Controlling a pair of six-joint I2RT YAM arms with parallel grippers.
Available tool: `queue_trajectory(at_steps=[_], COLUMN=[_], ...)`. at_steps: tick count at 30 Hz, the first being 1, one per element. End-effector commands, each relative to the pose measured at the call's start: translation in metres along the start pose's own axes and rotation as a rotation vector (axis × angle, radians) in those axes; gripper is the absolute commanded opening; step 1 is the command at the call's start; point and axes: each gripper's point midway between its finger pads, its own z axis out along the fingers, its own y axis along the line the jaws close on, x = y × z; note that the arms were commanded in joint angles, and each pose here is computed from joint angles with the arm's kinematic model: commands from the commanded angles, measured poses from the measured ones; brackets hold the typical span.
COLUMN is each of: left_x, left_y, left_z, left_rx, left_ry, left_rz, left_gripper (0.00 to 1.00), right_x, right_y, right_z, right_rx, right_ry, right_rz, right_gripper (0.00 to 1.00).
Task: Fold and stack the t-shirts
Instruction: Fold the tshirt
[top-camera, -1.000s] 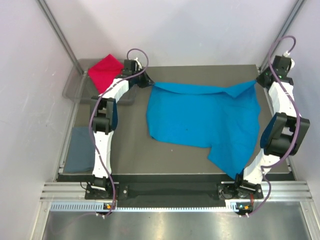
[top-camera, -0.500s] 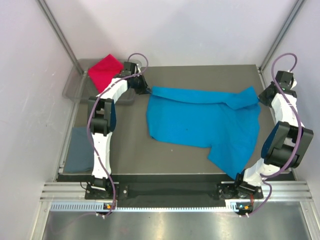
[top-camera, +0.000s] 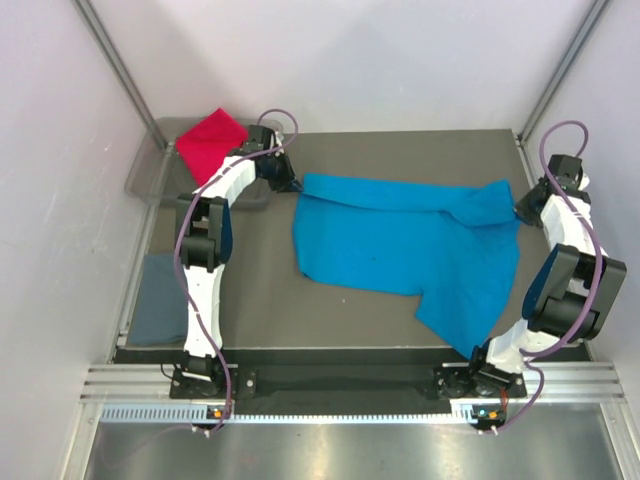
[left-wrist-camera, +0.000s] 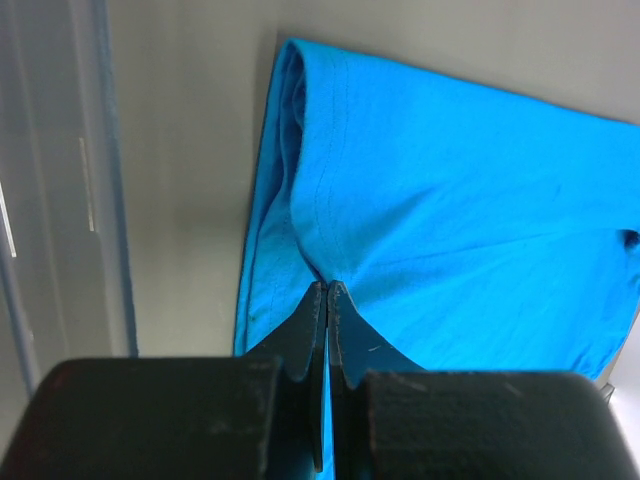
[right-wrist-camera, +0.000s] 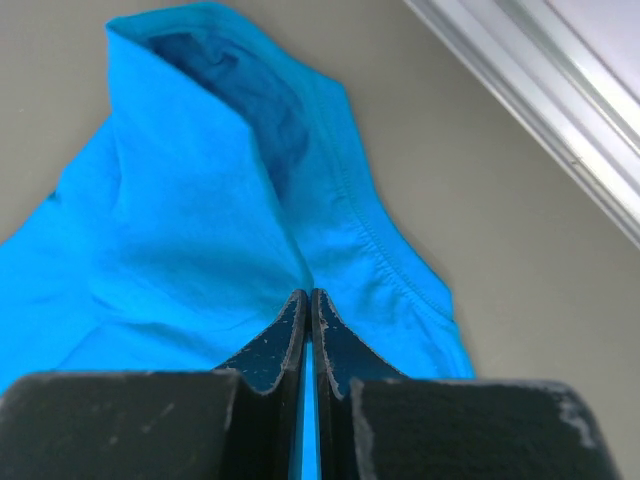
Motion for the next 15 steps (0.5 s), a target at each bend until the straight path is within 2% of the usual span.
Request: queue_trajectory(at_steps=[1, 15], left_x=[-0.002, 0.004], left_y=[0.004, 0.022], left_z=[-0.01, 0.006], left_rx=[-0.029, -0.077], left_ry=[0.0, 0.028], left_rz=[0.004, -0.01], left_gripper=[0.0, 0.0], right_x=[-0.02, -0.005], right_y=[-0.012, -0.017], right_z=[-0.011, -0.007], right_rx=[0.03, 0.027], right_ry=[-0.071, -0.03], right_rz=[0.014, 0.023], right_gripper=[0.0, 0.0])
